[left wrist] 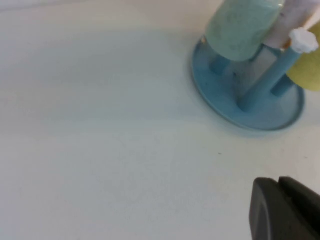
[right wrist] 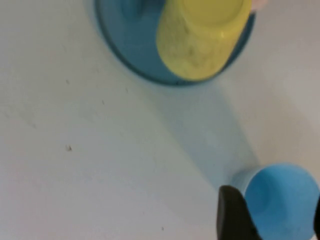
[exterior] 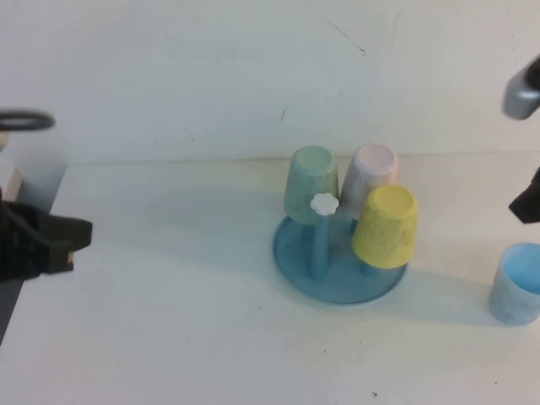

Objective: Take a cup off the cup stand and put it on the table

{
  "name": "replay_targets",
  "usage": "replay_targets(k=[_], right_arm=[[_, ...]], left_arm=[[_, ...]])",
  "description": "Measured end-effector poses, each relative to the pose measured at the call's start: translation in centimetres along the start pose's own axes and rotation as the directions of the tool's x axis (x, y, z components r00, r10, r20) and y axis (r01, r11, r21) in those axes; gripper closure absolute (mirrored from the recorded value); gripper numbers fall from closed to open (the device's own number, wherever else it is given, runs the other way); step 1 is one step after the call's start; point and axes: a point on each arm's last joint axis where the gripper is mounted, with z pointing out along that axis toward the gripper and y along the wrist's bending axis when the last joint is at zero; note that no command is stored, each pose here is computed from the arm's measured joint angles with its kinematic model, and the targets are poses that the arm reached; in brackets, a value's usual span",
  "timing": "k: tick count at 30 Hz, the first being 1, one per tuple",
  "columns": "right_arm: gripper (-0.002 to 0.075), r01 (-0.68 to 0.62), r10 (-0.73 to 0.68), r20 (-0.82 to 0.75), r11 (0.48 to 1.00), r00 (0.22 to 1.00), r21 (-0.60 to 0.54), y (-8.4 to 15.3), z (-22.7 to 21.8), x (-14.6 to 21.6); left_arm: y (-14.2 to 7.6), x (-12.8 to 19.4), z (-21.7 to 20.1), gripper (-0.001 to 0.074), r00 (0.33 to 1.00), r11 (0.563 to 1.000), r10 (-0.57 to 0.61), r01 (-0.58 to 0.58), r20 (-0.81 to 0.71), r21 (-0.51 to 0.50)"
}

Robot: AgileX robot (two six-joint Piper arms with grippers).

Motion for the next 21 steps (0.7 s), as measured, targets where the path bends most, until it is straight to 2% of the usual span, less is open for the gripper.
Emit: replay_targets(k=[4, 10, 15, 17, 21], right_arm=[[0.041, 0.075, -0.079, 0.219, 0.997, 0.973, 0.028, 2.8, -4.1, 1.9], [0.0439, 0.141, -0.162, 0.448, 0.987, 0.879, 0.079, 6.2, -6.0, 5.4], [0.0557, 0.233, -0.238, 0.635, 0.968, 0.735, 0.094, 8.9, -5.6, 7.6], [0.0621, 0.272, -0.255, 0.712, 0.958, 0.654, 0.093, 9.9, -5.3, 8.4], [0.0706, 0.27, -0.219, 0.829, 0.959, 0.514, 0.086, 11.1, -4.6, 9.4]], left_arm=[[-0.3, 3.1, -1.0, 0.0736, 0.996, 0.995, 0.011, -0.002, 0.087, -0.103], [-0.4, 7.6, -1.8, 0.0736, 0.981, 0.975, 0.034, 0.011, 0.194, -0.223], [-0.8, 10.4, -2.0, 0.0736, 0.976, 0.972, 0.04, 0.011, 0.212, -0.237], [-1.0, 11.4, -2.0, 0.0736, 0.978, 0.974, 0.036, 0.012, 0.207, -0.225], [-1.2, 12.8, -1.5, 0.0736, 0.987, 0.982, 0.003, 0.027, 0.158, -0.186]])
